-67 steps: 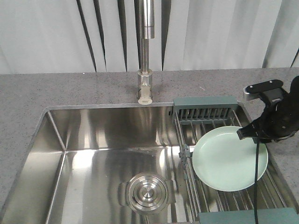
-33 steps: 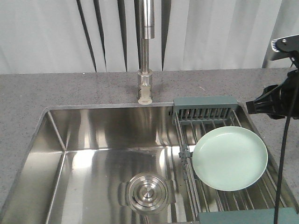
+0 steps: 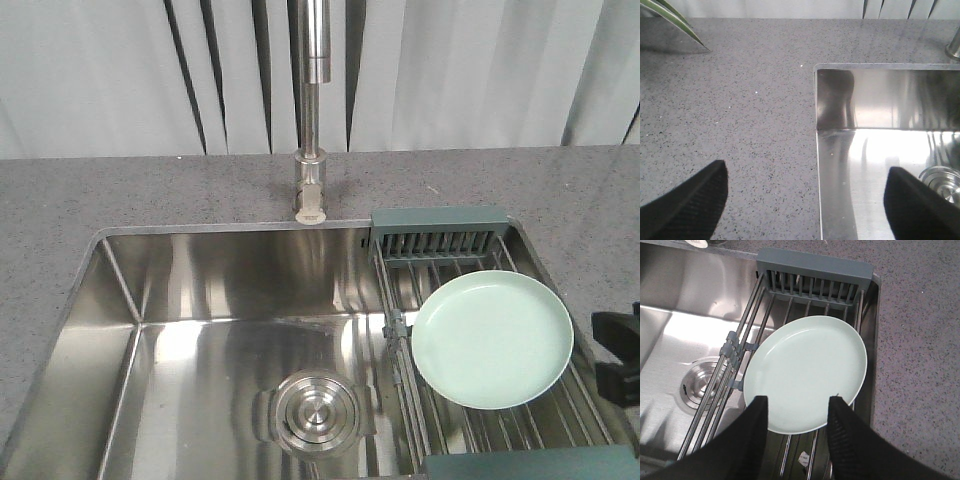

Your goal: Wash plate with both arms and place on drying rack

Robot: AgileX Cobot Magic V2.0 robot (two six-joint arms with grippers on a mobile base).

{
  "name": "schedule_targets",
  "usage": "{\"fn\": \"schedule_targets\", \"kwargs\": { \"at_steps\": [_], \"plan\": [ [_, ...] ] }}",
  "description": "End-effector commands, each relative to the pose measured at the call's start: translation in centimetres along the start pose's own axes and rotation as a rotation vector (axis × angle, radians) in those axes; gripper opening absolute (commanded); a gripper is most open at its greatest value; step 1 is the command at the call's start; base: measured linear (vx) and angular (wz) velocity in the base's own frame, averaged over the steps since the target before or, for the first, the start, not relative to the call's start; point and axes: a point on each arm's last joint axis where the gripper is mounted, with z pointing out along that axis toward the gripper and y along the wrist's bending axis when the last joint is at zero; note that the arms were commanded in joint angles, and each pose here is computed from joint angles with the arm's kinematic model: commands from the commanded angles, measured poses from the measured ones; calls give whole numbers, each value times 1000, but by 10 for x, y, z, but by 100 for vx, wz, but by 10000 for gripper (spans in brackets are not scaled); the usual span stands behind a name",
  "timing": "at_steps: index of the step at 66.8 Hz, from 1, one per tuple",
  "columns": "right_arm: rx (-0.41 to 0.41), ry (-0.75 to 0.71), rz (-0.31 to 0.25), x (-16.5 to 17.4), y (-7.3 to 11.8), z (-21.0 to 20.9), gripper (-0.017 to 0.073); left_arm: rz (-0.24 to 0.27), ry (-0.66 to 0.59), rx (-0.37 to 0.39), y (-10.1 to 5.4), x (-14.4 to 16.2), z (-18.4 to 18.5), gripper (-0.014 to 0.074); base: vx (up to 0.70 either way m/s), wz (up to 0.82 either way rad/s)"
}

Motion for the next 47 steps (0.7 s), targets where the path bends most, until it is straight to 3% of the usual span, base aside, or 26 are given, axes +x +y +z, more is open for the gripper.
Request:
{"fn": "schedule_targets", "kwargs": {
  "at_steps": [1,23,47],
  "plan": [
    [4,-110,11,3,1,-15,280,-11,-73,7,-1,-11,-2,585,0,0],
    [-13,-138,25,42,4,-31,280,-11,-73,7,-1,-11,-2,585,0,0],
    [-12,-131,23,46,4,-30,280,-11,-73,7,-1,-11,-2,585,0,0]
  ]
}}
